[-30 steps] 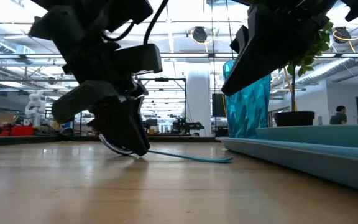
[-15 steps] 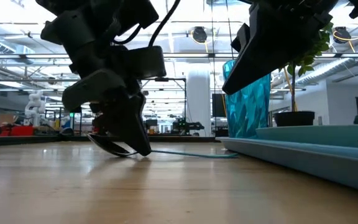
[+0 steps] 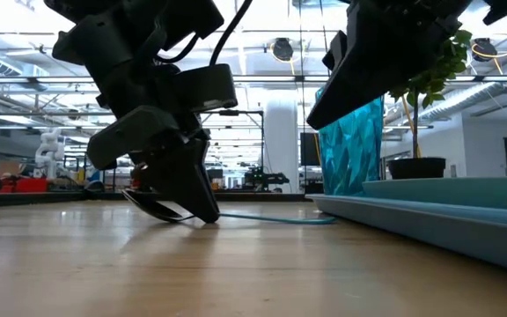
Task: Pick and place plate/cup/fork/spoon on tray
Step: Put the blue spoon on the blue serving tray to the left of the blue fork
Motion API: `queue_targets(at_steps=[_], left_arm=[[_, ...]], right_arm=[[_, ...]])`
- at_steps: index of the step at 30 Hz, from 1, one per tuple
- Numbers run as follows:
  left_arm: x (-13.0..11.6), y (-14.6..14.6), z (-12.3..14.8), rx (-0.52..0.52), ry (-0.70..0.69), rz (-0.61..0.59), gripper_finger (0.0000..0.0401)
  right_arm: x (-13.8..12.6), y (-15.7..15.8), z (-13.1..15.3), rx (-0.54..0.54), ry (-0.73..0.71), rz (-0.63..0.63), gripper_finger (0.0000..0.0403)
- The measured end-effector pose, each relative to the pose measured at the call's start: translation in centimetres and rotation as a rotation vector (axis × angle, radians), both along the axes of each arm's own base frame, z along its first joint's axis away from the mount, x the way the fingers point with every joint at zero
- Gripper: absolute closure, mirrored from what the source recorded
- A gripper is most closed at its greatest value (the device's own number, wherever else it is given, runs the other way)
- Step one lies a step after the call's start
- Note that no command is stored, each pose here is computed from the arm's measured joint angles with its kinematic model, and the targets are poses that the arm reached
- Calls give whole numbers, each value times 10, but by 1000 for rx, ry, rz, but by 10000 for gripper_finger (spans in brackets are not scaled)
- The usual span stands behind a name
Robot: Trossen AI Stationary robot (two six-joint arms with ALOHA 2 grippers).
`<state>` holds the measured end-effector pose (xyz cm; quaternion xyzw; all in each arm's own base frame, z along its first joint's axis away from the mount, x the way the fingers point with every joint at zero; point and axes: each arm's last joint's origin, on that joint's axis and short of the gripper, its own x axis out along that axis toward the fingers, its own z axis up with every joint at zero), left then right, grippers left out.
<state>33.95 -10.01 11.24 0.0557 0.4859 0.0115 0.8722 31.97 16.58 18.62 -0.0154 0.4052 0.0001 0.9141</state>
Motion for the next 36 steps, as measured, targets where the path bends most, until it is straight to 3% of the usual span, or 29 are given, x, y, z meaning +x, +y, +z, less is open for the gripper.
queue_targets(at_steps=[3, 9, 13, 18, 30, 36], left_arm=[[0, 0, 2, -5, -5, -4, 386], [-6, -7, 13, -26, -20, 3, 376], [-10, -22, 35, -27, -77, -39, 392], [-16, -32, 44, 57, -125, -59, 382], [-15, -39, 50, 128, -178, -111, 383], [-14, -39, 51, 129, -192, -118, 393]], right_arm=[[2, -2, 1, -2, -13, 3, 398], [5, -7, 2, -50, -36, -27, 398], [7, -11, 2, -50, -41, -39, 398], [10, -15, 3, -60, -64, -74, 394], [5, -28, -21, -48, -147, -97, 265], [1, -38, -34, -11, -178, -99, 235]])
